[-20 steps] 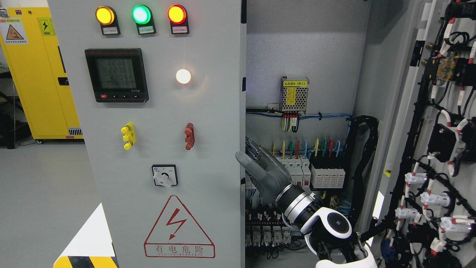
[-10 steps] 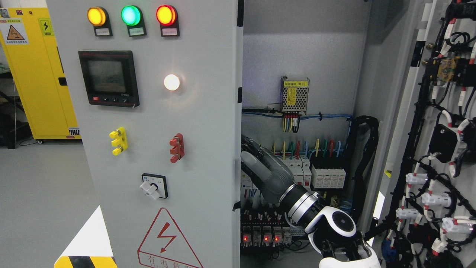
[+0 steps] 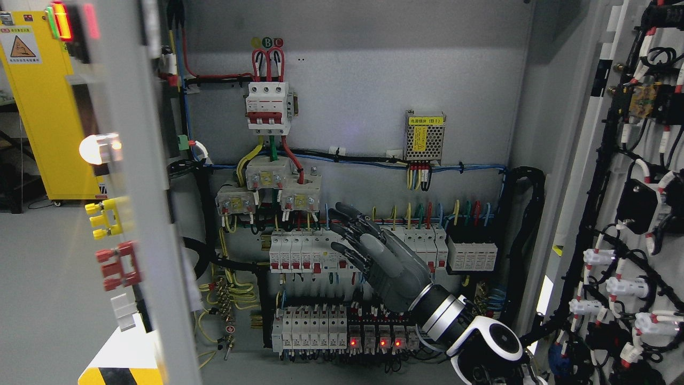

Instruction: Open door with both hands

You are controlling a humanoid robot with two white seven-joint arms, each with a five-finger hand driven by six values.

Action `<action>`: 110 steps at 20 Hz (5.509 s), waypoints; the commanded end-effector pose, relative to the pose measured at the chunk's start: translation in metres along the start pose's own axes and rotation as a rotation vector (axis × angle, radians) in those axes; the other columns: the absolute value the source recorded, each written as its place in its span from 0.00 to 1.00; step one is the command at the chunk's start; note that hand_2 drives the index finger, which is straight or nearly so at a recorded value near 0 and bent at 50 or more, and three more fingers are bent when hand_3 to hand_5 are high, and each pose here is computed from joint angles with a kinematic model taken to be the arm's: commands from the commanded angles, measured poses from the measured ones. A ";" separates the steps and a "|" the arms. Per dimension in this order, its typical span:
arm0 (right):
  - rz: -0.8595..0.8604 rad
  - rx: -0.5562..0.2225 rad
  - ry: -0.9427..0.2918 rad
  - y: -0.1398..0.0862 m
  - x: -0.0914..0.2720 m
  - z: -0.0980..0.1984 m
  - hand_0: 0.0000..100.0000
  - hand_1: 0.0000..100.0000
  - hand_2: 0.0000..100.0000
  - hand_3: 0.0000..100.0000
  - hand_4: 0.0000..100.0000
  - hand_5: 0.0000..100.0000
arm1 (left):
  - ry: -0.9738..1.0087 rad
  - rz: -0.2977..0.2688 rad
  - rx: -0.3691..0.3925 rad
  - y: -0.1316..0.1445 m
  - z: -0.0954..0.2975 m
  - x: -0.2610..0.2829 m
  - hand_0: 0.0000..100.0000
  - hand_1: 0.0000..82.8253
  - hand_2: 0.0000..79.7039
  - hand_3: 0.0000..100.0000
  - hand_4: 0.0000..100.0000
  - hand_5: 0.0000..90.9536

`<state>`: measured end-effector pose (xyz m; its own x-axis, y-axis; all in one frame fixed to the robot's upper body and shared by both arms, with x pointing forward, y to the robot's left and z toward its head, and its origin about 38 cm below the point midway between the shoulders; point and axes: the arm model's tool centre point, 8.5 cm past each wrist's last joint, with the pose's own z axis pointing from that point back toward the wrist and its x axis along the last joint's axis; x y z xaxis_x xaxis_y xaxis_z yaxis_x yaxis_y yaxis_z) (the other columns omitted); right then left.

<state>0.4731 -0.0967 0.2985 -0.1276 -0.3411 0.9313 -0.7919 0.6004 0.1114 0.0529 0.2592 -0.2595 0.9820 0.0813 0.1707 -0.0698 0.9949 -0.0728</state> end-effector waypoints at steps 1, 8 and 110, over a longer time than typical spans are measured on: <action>0.050 0.166 0.062 0.061 -0.018 0.009 0.00 0.50 0.04 0.00 0.00 0.00 | 0.029 0.003 0.017 0.007 0.002 -0.010 0.12 0.67 0.00 0.00 0.00 0.00; 0.015 0.339 0.201 0.135 -0.069 0.012 0.00 0.50 0.04 0.00 0.00 0.00 | 0.029 0.003 0.017 0.007 0.002 -0.010 0.12 0.67 0.00 0.00 0.00 0.00; 0.495 -0.517 -0.188 0.056 -0.008 0.316 0.00 0.50 0.04 0.00 0.00 0.00 | -1.786 -0.492 -0.666 -0.110 0.378 0.230 0.12 0.67 0.00 0.00 0.00 0.00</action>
<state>0.2407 -0.2658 0.1691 -0.4752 -0.0855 0.8757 -0.2987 0.9519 -0.0692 0.2192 0.1950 0.0226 0.0049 0.1967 0.9804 0.5075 0.8443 -0.1719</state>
